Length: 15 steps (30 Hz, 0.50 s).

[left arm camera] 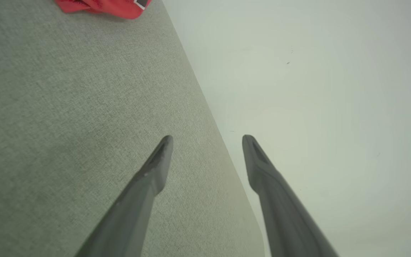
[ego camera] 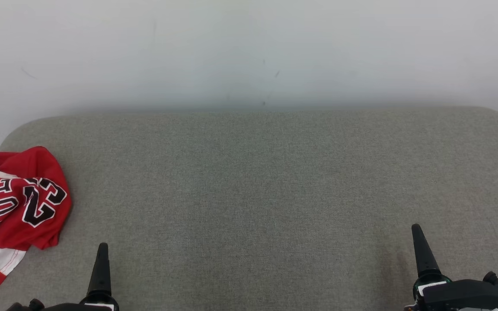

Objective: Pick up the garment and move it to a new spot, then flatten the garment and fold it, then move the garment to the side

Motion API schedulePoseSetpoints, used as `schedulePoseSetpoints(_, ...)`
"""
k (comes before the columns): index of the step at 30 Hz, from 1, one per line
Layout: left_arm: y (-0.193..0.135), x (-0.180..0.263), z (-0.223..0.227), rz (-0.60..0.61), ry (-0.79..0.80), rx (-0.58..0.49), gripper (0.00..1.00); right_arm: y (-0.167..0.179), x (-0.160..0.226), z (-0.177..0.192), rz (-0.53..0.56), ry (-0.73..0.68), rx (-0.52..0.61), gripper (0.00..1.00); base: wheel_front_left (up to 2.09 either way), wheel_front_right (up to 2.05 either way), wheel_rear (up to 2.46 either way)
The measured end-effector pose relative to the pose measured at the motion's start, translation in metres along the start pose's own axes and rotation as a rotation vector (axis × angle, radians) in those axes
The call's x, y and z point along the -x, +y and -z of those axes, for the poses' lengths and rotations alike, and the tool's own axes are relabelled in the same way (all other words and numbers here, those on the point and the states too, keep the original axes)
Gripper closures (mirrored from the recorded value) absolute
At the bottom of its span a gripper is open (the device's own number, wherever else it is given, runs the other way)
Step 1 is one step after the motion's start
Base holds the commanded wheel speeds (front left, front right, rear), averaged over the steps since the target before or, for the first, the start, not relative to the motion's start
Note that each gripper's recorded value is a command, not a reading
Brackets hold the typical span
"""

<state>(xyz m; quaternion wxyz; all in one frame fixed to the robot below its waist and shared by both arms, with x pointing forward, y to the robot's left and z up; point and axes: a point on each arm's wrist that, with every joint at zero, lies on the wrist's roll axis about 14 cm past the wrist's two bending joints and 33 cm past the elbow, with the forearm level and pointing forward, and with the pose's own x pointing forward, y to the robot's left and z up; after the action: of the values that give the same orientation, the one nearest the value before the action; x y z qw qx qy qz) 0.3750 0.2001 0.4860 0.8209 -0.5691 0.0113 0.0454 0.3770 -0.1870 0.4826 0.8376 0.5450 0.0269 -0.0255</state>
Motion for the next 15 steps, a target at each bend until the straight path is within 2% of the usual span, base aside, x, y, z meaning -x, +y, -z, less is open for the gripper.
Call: schedulePoseSetpoints(15, -0.0043, 0.0037, 0.0058, 0.022, 0.007, -0.307, 0.00, 0.0041, 0.0005, 0.0055, -0.023, 0.010, 0.289, 0.00, 0.00, 0.00, 0.00)
